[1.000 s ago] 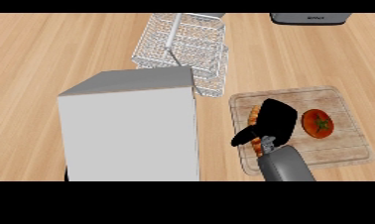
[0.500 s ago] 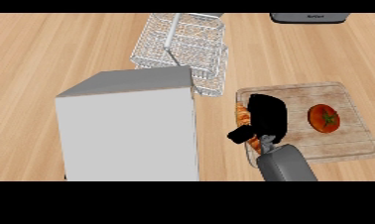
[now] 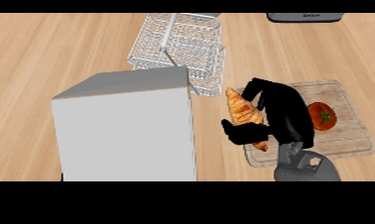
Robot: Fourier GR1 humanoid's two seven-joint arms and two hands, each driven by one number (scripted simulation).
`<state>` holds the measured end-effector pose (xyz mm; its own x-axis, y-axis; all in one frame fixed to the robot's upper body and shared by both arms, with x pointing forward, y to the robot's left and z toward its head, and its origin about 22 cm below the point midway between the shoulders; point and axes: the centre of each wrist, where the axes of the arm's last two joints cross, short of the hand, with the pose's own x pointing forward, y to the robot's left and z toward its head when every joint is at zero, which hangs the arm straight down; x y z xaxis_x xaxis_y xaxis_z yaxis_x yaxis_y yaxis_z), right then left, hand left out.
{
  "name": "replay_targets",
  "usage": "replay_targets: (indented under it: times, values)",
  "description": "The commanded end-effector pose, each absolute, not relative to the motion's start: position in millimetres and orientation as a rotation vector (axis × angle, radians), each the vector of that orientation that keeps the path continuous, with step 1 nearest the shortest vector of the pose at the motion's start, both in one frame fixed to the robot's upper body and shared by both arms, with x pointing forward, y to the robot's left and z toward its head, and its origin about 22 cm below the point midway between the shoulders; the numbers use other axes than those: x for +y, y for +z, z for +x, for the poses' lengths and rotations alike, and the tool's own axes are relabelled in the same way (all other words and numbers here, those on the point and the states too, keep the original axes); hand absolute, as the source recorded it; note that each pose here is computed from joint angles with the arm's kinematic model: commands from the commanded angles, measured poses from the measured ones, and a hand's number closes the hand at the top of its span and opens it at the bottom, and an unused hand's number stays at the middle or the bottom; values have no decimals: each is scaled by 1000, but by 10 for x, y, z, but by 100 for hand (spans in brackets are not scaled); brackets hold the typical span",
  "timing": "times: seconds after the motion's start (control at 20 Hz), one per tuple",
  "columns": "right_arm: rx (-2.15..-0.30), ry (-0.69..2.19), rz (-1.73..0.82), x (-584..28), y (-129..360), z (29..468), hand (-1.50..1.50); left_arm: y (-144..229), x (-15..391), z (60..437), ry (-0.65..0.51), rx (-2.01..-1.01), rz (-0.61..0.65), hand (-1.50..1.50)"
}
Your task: Pick the croissant from the cutting board and place it in the tiered basket
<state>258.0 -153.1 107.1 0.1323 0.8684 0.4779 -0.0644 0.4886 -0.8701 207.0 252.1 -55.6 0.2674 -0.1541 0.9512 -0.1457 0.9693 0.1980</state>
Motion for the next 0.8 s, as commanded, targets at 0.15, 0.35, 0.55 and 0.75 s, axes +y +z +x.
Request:
replay_targets:
  times: [0.15, 0.35, 0.55, 0.75]
  values:
    - [-1571, 651, -890, -1702, 2109, 2209, 150, -508, 2404, 2032, -3, -1295, 245, 0]
    - [-1599, 689, -967, -1756, 2566, 2036, 150, -582, 2483, 2022, -27, -1299, 268, 0]
    - [-1599, 639, -956, -1489, 2924, 2217, 150, -608, 2505, 2055, -31, -1297, 249, 0]
    - [-1582, 620, -966, -1259, 3054, 2469, 150, -411, 2396, 2079, -26, -1283, 230, 0]
